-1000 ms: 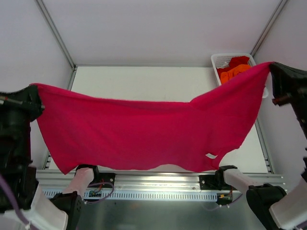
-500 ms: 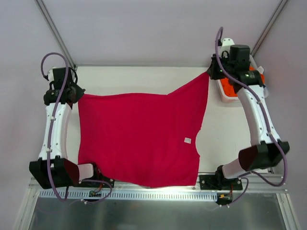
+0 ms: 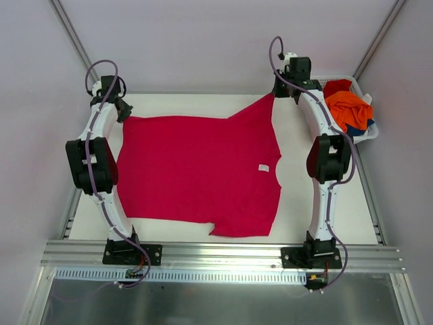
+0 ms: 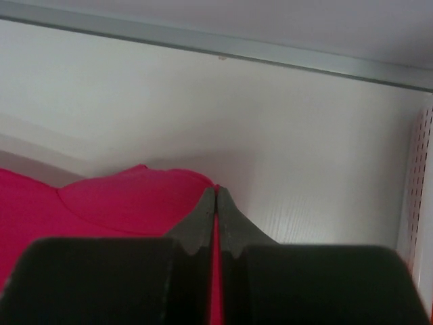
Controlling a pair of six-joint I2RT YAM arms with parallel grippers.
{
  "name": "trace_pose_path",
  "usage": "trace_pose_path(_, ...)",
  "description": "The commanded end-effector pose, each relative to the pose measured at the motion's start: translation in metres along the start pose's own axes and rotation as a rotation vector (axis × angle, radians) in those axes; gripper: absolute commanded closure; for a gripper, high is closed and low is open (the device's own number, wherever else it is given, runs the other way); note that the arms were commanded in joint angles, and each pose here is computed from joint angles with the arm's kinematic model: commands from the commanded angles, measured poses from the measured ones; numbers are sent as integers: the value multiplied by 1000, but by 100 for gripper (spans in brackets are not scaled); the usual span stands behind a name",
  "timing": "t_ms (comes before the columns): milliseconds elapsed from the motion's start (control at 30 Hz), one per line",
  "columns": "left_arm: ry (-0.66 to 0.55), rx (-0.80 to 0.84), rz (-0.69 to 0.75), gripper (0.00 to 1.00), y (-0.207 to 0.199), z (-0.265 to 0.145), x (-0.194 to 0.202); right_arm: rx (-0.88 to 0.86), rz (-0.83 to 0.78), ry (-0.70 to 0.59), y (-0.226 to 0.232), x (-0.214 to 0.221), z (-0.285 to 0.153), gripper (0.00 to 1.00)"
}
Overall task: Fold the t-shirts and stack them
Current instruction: Flatten out the tshirt
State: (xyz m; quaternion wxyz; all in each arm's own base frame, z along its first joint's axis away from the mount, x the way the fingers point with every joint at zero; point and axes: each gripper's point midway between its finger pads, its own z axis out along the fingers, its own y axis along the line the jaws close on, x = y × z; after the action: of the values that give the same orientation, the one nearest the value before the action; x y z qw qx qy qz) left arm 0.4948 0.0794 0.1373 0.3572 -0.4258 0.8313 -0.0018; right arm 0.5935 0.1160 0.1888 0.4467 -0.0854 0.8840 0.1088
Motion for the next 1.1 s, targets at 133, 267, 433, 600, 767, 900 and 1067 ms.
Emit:
trace_pose_path(133,-129,109,-30,100,-48,0,-58,32,-31,-353,-3,-117,-41,100)
trace_pose_path(267,-141,143,-30,100,-53,-7,-66,17,-28,-404,4,-137,-62,100)
trace_pose_path(433,-121,182,-68,100,-47,0,-75,50,-61,-430,-2,-142,-69,100)
trace_pose_path(600,-75,185,-76,100,-45,23,-65,36,-62,-350,-6,-117,-32,100)
trace_pose_path(767,-54,192,-53,100,-49,47,-58,32,-44,-306,-11,-94,1,100)
trace_pose_path(900,-45,209,-42,100,-55,66,-56,37,-36,-300,-15,-87,20,100)
trace_pose_path(1067,-53,245,-44,100,-69,87,-62,39,-29,-307,-18,-82,36,100)
